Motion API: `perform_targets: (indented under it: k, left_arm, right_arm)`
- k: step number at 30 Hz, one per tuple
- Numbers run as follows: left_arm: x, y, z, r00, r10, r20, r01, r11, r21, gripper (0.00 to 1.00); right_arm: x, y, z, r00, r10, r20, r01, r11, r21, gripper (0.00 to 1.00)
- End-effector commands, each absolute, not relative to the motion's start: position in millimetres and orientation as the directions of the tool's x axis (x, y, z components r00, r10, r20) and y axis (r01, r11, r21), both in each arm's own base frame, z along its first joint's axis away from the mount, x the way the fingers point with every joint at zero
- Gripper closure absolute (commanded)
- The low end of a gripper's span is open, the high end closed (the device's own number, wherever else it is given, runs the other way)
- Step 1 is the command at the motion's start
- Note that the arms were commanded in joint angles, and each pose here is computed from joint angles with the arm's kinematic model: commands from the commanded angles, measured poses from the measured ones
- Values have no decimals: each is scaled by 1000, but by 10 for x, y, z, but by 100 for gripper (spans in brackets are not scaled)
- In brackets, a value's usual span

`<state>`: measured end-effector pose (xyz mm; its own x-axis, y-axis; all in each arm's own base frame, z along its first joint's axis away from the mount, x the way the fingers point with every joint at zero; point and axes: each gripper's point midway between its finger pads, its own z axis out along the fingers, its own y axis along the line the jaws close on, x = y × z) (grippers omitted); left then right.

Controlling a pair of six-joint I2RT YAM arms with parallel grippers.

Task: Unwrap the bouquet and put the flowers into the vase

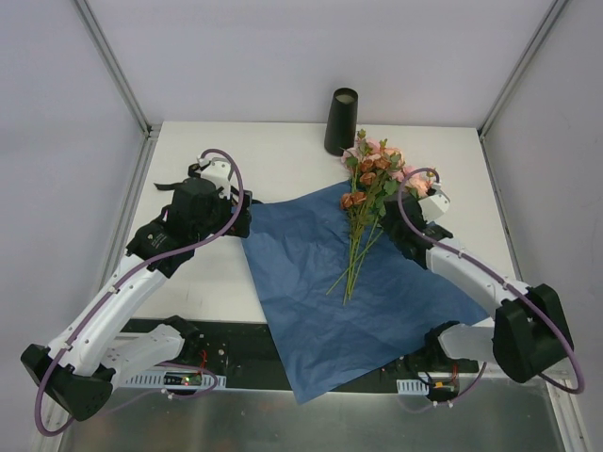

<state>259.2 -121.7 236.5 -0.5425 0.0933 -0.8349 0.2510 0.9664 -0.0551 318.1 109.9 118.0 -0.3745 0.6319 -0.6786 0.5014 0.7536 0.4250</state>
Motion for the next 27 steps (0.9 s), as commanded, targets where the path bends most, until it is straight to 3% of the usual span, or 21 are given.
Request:
perform_targets:
  k: [1, 9, 27]
  left_arm:
    - [2630, -1193, 2408, -517, 90, -851, 245, 968, -47, 1]
    - [2633, -1233, 2386, -527, 93, -844, 258, 964, -55, 1]
    - [2641, -1237, 2375, -530, 96, -842, 259, 964, -53, 1]
  right_arm:
    - [3410, 1162, 1086, -328, 757, -565, 531, 642, 553, 54]
    - [3579, 1143, 719, -309, 836, -453, 600, 541, 590, 51]
    - [3616, 1097, 239, -313, 845, -434, 668, 521, 532, 58]
